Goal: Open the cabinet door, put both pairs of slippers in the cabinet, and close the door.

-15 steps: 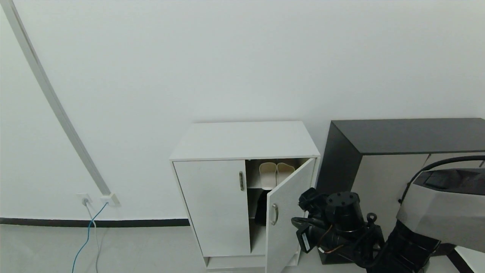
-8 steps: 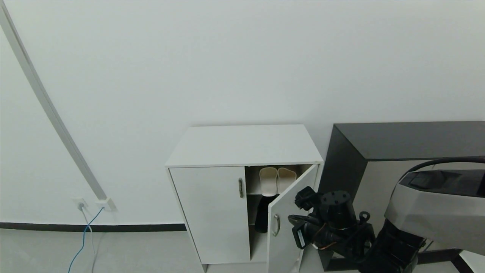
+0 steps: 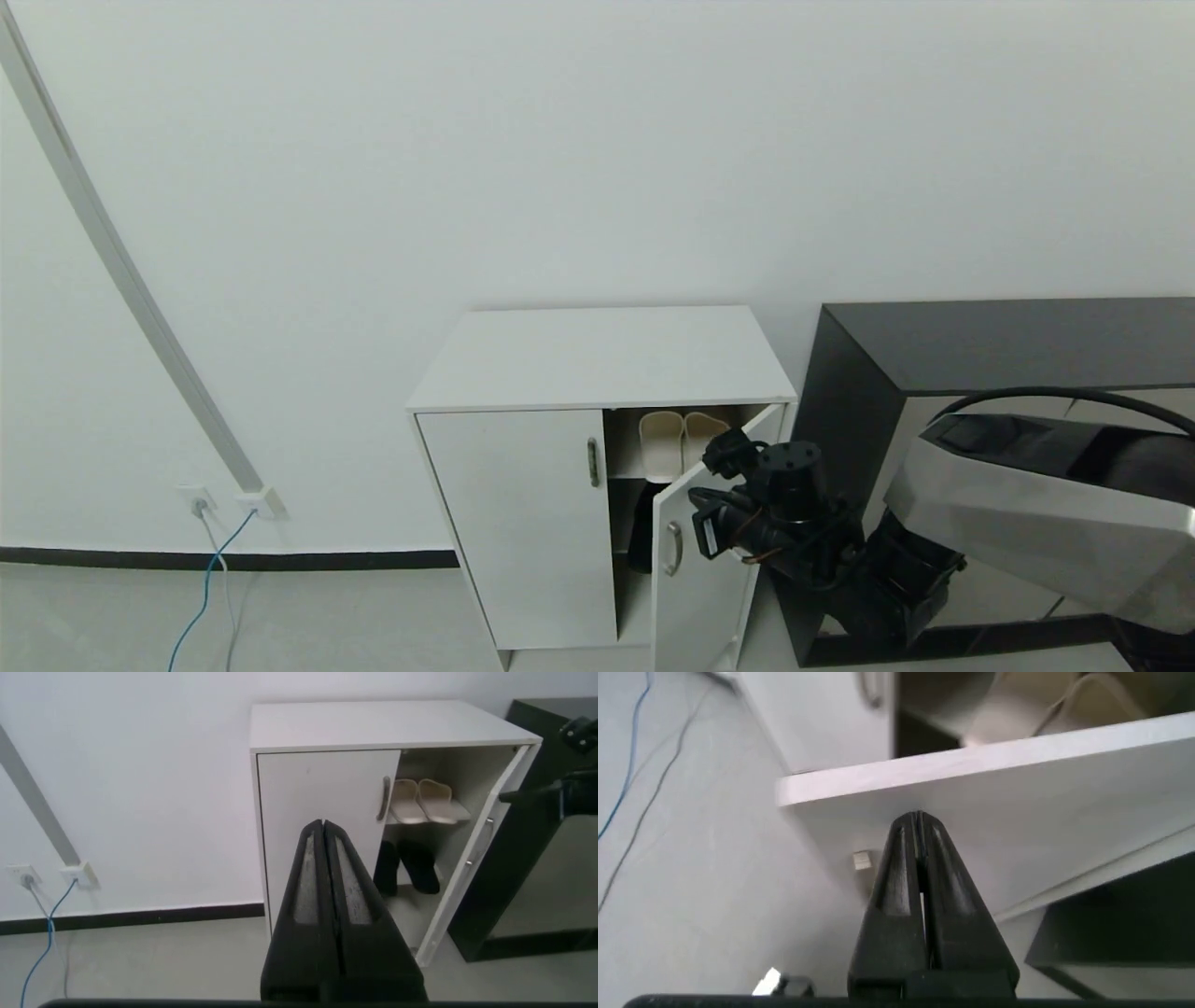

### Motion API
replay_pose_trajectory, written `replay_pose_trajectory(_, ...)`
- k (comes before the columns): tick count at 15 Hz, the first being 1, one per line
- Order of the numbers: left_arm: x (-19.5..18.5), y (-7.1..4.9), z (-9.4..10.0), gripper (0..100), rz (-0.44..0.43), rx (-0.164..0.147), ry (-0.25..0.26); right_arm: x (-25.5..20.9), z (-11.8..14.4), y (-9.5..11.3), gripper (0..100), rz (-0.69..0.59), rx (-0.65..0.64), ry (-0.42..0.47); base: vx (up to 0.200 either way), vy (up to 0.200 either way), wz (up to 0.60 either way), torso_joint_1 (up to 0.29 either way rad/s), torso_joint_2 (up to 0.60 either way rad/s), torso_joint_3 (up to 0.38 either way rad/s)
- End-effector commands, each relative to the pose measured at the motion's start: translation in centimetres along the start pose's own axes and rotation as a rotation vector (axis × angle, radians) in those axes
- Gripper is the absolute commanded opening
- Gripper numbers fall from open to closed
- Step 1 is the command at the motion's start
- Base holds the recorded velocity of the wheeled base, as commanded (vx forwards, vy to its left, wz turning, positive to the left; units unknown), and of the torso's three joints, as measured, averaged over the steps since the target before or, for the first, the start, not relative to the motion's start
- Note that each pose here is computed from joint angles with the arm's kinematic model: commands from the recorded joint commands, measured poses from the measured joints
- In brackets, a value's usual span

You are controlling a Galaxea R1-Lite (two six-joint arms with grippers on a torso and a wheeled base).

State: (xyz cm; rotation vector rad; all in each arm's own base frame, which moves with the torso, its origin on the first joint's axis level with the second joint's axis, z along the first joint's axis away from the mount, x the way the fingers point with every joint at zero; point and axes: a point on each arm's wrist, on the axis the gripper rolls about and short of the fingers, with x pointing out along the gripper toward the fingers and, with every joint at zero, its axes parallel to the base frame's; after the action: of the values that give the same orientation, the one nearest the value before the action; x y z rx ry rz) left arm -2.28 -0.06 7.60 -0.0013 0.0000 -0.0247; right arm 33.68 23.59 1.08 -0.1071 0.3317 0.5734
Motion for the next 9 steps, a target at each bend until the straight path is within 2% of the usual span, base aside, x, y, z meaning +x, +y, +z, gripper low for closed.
replay_pose_trajectory(1,0.0,0.0,0.0,0,0.000,0.000,0.000,2.6,-0.7,-1.3,0,-0.035,0.013,-0.006,0.000,0.000,0.00,0.000,0.00,0.000)
replay_pose_trajectory(3,0.0,0.0,0.0,0,0.000,-0.002,0.002,4.1,-0.3,-2.0,0,-0.068,0.073,-0.060,0.000,0.000,0.00,0.000,0.00,0.000)
replay_pose_trajectory(9,0.0,0.0,0.0,0,0.000,0.000,0.002,3.1,-0.3,-1.9,0,-0.065,0.093,-0.071,0.000,0.000,0.00,0.000,0.00,0.000)
